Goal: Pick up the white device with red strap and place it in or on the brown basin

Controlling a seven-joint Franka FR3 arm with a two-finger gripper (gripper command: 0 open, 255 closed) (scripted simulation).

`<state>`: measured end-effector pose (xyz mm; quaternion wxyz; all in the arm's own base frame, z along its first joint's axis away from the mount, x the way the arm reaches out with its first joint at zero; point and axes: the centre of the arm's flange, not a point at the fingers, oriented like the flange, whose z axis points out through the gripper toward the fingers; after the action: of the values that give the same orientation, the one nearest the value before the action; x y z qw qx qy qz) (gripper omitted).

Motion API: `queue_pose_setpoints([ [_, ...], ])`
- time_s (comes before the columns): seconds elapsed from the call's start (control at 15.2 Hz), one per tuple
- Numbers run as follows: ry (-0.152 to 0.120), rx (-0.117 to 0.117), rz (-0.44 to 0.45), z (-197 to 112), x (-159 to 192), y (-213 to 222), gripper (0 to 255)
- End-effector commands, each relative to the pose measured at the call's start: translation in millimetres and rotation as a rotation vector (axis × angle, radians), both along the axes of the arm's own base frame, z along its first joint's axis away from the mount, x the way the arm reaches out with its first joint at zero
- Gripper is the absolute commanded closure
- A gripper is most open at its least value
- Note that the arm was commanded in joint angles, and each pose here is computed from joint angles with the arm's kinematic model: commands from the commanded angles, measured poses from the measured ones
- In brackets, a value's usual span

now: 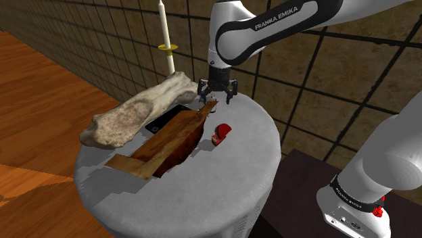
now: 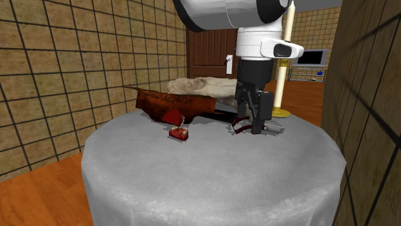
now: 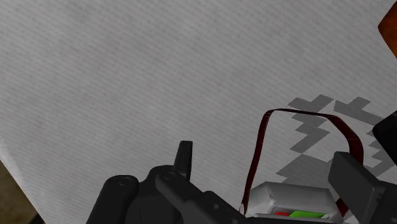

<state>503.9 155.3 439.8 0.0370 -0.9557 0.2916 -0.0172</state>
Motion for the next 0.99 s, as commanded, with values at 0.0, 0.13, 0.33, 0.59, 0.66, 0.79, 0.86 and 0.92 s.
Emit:
queue_pose_setpoints([
  [0.0,0.000,0.000,0.000,0.0,0.0,0.0,0],
  [0.13,0.000,0.000,0.000,0.0,0.0,0.0,255],
  [0.33,0.000,0.000,0.000,0.0,0.0,0.0,255],
  [0.59,0.000,0.000,0.000,0.0,0.0,0.0,255],
  [0.66,0.000,0.000,0.000,0.0,0.0,0.0,255],
  [0.79,0.000,0.000,0.000,5.2,0.0,0.0,255],
  [0.86,0.000,0.000,0.000,10.5,-0.1,0.0,255],
  [0.92,0.000,0.000,0.000,15.8,0.0,0.0,255],
])
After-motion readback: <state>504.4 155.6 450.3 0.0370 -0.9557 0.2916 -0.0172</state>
